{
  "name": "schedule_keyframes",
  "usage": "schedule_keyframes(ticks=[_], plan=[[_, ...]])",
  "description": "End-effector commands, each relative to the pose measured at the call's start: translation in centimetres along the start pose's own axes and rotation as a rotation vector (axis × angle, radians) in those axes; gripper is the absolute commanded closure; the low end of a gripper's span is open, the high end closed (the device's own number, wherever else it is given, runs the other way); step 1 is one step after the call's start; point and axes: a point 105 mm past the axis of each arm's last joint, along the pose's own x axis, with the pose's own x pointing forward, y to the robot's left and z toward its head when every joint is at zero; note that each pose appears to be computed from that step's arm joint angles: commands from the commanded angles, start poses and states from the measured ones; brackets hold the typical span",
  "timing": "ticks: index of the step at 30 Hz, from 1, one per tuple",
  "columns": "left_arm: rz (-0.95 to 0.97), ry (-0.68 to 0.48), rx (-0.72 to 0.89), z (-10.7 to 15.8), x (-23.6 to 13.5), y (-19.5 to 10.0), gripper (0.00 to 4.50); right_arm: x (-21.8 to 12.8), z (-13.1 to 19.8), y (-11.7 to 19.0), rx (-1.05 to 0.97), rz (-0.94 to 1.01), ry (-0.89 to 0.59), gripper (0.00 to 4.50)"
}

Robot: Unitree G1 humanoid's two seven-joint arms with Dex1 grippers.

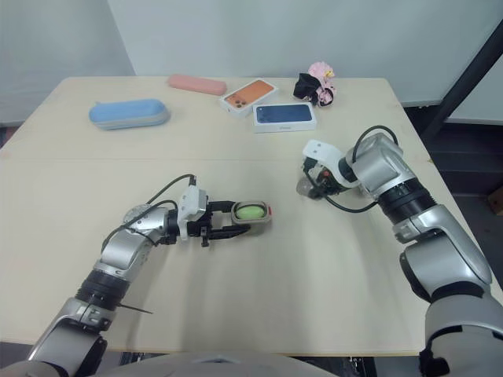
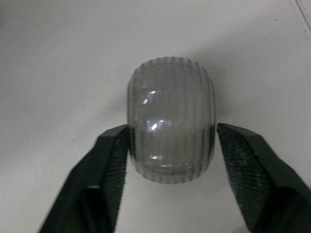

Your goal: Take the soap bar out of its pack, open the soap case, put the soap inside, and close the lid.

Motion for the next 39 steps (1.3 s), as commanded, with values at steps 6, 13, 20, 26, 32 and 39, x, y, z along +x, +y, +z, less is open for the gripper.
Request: schedule_keyframes(ticks=[6,13,20,26,32,39], plan=[[0.004,0.0,0.046,0.7,0.0,0.0,2.6,-1.0,1.1,0.2,-0.057,-0.001,-0.048,2.56],[0.014,0.007,0.043,0.5,-0.1,0.2,2.6,-4.6,5.3,2.5,-0.331,0.18,-0.249,2.56],[0.022,0.012,0.047,0.3,0.0,0.5,2.6,-8.1,8.2,5.7,-0.534,0.323,-0.335,2.56],[0.034,0.005,0.05,0.4,0.0,0.8,2.6,-8.2,9.3,8.9,-0.664,0.366,-0.347,2.56],[0.036,0.003,0.05,0.4,0.0,0.8,2.6,-7.9,9.1,9.9,-0.71,0.375,-0.334,2.56],[0.051,-0.039,0.041,0.9,0.2,1.0,2.6,-6.4,9.7,10.1,-0.736,0.328,-0.306,2.56]])
